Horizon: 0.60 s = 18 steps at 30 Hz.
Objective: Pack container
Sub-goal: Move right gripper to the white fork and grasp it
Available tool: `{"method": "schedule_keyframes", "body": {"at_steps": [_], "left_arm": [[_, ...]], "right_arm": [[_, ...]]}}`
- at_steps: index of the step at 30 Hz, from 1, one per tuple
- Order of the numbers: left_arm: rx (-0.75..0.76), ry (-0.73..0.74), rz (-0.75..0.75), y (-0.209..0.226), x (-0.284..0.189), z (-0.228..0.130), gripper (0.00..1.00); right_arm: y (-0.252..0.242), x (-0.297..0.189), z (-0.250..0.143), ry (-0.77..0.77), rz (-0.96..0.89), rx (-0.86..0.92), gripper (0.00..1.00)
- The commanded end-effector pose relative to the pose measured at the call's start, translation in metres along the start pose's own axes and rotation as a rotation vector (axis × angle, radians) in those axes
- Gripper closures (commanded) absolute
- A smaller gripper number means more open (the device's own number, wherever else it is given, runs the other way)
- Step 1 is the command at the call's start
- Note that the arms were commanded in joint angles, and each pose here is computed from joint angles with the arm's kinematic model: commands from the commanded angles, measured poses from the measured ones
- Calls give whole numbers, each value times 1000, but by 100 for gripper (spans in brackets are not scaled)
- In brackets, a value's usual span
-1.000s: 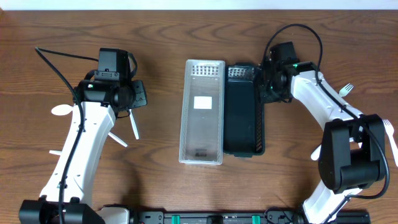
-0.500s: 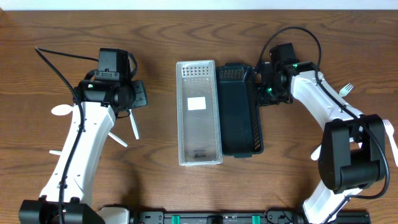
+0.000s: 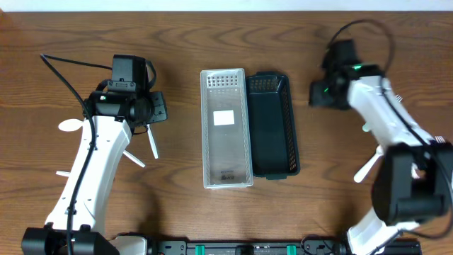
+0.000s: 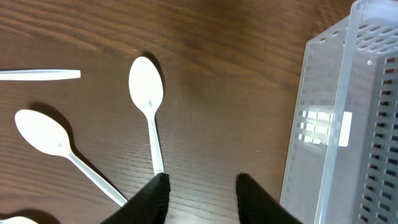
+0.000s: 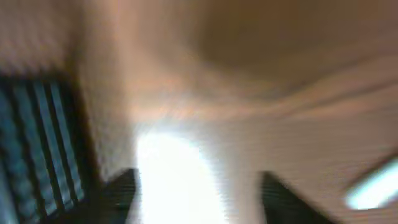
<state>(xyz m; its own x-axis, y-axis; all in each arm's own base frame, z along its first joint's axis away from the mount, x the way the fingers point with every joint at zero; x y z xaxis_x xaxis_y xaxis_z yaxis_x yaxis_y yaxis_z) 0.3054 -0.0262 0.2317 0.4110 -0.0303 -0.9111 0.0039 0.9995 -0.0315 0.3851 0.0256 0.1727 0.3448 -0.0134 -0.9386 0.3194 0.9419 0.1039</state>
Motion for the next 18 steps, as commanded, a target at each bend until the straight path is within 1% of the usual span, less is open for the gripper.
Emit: {"method": "schedule_keyframes", "body": {"at_steps": [1, 2, 3, 5, 6, 7, 8, 9, 11, 14, 18], "left_arm": [[-3, -13, 6, 0, -4, 4, 59], [-3, -13, 6, 0, -4, 4, 58], [-3, -12, 6, 0, -4, 4, 58], [-3, -6, 7, 0, -4, 3, 57], [-3, -2, 7, 0, -4, 3, 57], [-3, 1, 8, 0, -4, 2, 57], [-3, 3, 8, 0, -4, 2, 57], [-3, 4, 8, 0, -4, 2, 57], [-3, 5, 8, 0, -4, 1, 57], [-3, 4, 8, 0, -4, 2, 56], [-3, 4, 8, 0, -4, 2, 56]], "right_arm": [[-26, -67, 40, -256, -13, 145, 28], [-35, -74, 44, -277, -17, 183, 34], [-49, -78, 46, -290, -40, 274, 34], [-79, -79, 38, -253, -129, 536, 37], [-92, -78, 29, -212, -177, 668, 37], [-106, -74, 18, -153, -229, 799, 32], [-116, -70, 8, -96, -268, 890, 26], [-123, -65, 0, -50, -290, 927, 23], [-134, -53, -14, 23, -319, 944, 18], [-148, -36, -31, 84, -354, 919, 16], [-155, -12, -51, 137, -333, 860, 16]]}}
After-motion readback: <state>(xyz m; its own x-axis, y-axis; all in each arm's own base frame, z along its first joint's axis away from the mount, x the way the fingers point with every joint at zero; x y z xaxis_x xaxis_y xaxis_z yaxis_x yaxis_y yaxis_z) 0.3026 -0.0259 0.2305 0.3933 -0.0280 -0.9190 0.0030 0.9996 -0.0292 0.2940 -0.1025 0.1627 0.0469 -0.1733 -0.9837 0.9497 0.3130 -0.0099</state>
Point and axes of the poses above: each gripper's point midway between its finger pads, its own x axis out along the fingers, its own y axis along the line the jaws close on, z = x × y, the point moved 9 cm from there along -x, back along the fingers, and after that the axes turned 11 degrees about x, right-handed, at the moved point
